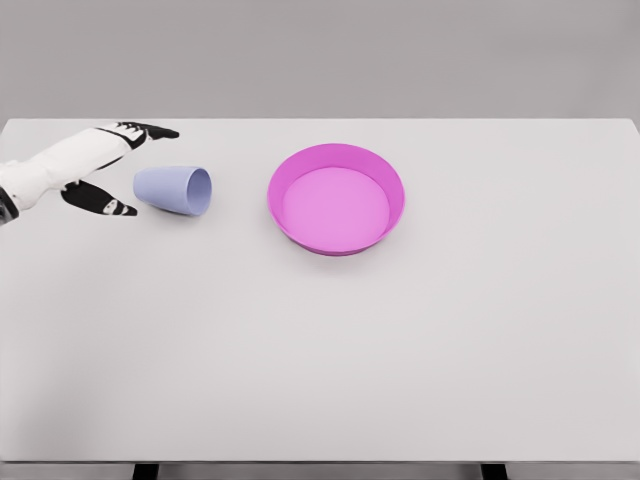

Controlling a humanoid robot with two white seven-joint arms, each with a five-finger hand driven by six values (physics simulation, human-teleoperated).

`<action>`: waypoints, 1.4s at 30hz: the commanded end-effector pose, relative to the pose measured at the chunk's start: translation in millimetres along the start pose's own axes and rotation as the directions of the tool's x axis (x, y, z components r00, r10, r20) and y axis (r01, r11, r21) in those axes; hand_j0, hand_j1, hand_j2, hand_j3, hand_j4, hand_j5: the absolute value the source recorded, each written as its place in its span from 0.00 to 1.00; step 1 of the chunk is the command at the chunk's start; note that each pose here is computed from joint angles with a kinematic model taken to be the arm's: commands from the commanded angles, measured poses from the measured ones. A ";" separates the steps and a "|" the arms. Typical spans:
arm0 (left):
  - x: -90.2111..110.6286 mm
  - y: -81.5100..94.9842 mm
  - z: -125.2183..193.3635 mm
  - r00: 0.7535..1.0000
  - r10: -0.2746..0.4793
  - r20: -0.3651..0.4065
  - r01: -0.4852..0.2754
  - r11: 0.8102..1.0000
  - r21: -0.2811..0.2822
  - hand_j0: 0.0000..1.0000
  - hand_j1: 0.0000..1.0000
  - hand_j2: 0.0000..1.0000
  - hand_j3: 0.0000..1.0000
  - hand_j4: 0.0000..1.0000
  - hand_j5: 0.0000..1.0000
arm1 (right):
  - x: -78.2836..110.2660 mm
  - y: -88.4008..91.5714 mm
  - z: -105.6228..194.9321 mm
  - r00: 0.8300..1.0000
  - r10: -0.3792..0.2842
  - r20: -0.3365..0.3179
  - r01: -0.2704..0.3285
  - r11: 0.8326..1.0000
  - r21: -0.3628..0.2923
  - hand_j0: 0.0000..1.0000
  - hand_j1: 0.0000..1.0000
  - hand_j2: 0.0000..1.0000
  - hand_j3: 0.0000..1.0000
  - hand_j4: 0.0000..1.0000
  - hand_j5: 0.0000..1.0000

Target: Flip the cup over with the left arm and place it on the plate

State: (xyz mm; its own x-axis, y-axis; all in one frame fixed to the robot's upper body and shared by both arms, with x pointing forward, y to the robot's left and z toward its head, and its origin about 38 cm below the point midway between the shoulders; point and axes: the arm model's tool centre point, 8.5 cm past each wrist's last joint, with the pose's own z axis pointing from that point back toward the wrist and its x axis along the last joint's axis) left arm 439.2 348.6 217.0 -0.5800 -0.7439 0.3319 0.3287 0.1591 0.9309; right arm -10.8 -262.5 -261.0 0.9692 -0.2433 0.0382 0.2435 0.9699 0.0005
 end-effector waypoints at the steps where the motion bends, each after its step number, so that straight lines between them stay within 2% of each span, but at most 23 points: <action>1: 1.7 -1.3 -3.6 0.999 0.030 0.011 -0.030 0.999 0.016 1.00 1.00 1.00 1.00 1.00 1.00 | 0.4 0.0 0.0 1.000 0.000 0.002 0.000 1.000 0.000 1.00 1.00 1.00 1.00 1.00 1.00; 2: 4.2 -2.0 -7.6 0.999 0.040 0.020 -0.040 0.999 0.028 1.00 1.00 1.00 1.00 1.00 1.00 | -0.3 0.0 0.0 1.000 0.000 -0.001 0.000 1.000 0.000 1.00 1.00 1.00 1.00 1.00 1.00; 4: 0.7 -9.6 -15.2 0.995 0.093 -0.033 -0.092 0.995 0.021 1.00 1.00 1.00 1.00 1.00 1.00 | -0.1 0.0 0.0 1.000 0.000 0.000 0.000 1.000 0.000 1.00 1.00 1.00 1.00 1.00 1.00; 6: -1.3 -14.5 -18.2 0.992 0.116 -0.042 -0.116 0.993 0.020 1.00 1.00 1.00 1.00 1.00 1.00 | -0.3 0.0 0.0 1.000 0.000 -0.001 0.000 1.000 0.000 1.00 1.00 1.00 1.00 1.00 1.00; 8: -17.0 -29.3 -18.9 0.981 0.173 -0.085 -0.173 0.985 0.010 1.00 1.00 1.00 1.00 1.00 1.00 | -0.3 0.0 0.0 1.000 0.000 -0.001 0.000 1.000 0.000 1.00 1.00 1.00 1.00 1.00 1.00; 9: -17.5 -28.3 -20.9 0.980 0.177 -0.085 -0.177 0.984 0.013 1.00 1.00 1.00 1.00 1.00 1.00 | -0.3 0.0 0.0 1.000 0.000 -0.001 0.000 1.000 0.000 1.00 1.00 1.00 1.00 1.00 1.00; 12: -36.7 -37.9 -27.5 0.961 0.244 -0.128 -0.244 0.970 0.017 1.00 1.00 1.00 1.00 1.00 1.00 | -0.3 0.0 0.0 1.000 0.000 -0.001 0.000 1.000 0.000 1.00 1.00 1.00 1.00 1.00 1.00; 16: -29.7 -43.0 -41.8 0.968 0.212 -0.131 -0.215 0.977 -0.006 1.00 1.00 1.00 1.00 1.00 1.00 | -0.1 0.0 0.0 1.000 0.000 0.000 0.000 1.000 0.000 1.00 1.00 1.00 1.00 1.00 1.00; 24: -28.5 -46.7 -44.9 0.971 0.193 -0.139 -0.199 0.980 -0.026 1.00 1.00 1.00 1.00 1.00 1.00 | -0.3 0.0 0.0 1.000 0.000 -0.001 0.000 1.000 0.000 1.00 1.00 1.00 1.00 1.00 1.00; 28: -30.1 -53.6 -52.2 0.965 0.214 -0.148 -0.221 0.975 -0.031 1.00 1.00 1.00 1.00 1.00 1.00 | 0.4 0.0 0.0 1.000 0.000 0.002 0.000 1.000 0.000 1.00 1.00 1.00 1.00 1.00 1.00; 31: -33.8 -50.5 -53.4 0.963 0.218 -0.156 -0.225 0.974 -0.027 1.00 1.00 1.00 1.00 1.00 1.00 | -0.1 0.0 0.0 1.000 0.000 0.000 0.000 1.000 0.000 1.00 1.00 1.00 1.00 1.00 1.00; 42: -32.2 -57.9 -59.4 0.963 0.209 -0.171 -0.220 0.974 -0.047 1.00 1.00 1.00 1.00 1.00 1.00 | -0.3 0.0 0.0 1.000 0.000 -0.001 0.000 1.000 0.000 1.00 1.00 1.00 1.00 1.00 1.00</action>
State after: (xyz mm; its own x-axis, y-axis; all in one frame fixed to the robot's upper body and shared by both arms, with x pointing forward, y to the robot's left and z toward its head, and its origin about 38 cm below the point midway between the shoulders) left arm 482.9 326.3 143.8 -0.3621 -0.7977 0.4823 0.4819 0.2827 0.8293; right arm -10.8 -262.5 -261.0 0.9692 -0.2433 0.0381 0.2435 0.9699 0.0006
